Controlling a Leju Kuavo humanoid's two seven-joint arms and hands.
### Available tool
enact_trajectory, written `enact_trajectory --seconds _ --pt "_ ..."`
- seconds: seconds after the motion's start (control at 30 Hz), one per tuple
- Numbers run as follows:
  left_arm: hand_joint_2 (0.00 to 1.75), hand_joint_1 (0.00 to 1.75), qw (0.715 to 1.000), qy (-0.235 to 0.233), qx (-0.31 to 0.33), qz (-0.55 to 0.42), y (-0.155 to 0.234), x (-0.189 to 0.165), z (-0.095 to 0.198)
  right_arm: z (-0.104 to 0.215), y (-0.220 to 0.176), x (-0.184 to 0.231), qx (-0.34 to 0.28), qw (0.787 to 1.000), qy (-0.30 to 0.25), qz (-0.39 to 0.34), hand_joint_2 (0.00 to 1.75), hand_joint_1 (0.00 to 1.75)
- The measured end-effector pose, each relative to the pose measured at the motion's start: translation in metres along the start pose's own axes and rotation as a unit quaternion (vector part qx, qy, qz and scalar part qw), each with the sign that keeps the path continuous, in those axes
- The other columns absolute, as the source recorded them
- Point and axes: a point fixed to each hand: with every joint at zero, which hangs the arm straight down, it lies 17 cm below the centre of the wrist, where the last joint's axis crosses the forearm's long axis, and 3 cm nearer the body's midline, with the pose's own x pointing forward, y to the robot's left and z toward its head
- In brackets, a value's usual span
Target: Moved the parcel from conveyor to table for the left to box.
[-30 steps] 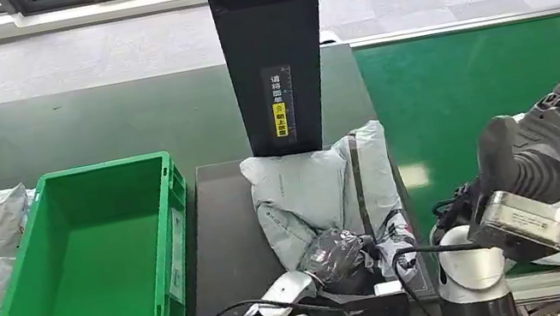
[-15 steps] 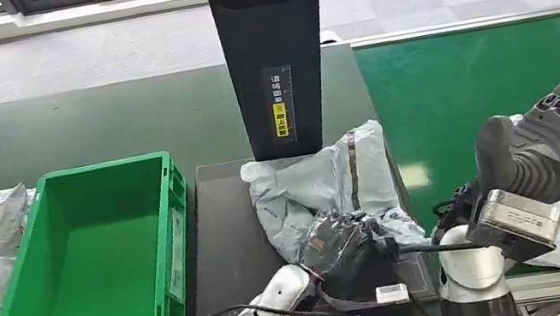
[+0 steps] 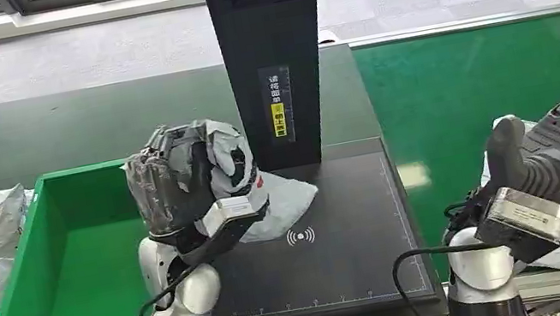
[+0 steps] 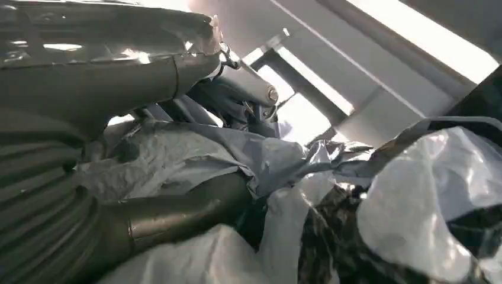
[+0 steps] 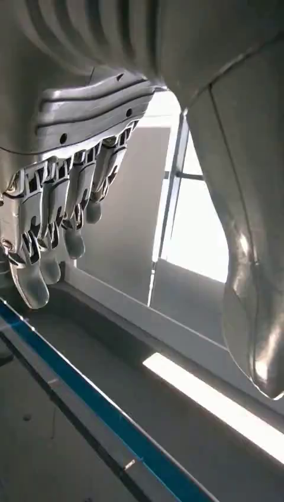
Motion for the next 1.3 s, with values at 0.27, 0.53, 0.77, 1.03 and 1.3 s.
enact_trajectory --seconds 0.27,0.53,0.77,1.03,1.3 --pt "1.75 1.75 0.996 0.016 0.084 -0.028 0.072 -0.030 -0.010 -0.001 -0.004 -0.002 -0.003 1.000 0.000 0.006 1.75 0.00" --pt "1.75 1.75 0.993 0.021 0.105 -0.044 0.092 -0.037 -0.011 -0.001 -0.004 -0.002 -0.003 1.000 0.000 0.006 1.75 0.00" --pt "1.75 1.75 0.993 0.021 0.108 -0.046 0.096 -0.038 -0.011 0.000 -0.004 -0.002 -0.003 1.000 0.000 0.006 1.75 0.00" --pt "1.75 1.75 0.993 0.021 0.109 -0.047 0.097 -0.038 -0.011 0.000 -0.004 -0.002 -0.003 1.000 0.000 0.006 1.75 0.00" --pt "1.75 1.75 0.993 0.020 0.110 -0.046 0.097 -0.038 -0.011 0.000 -0.005 -0.002 -0.003 1.000 0.000 0.006 1.75 0.00"
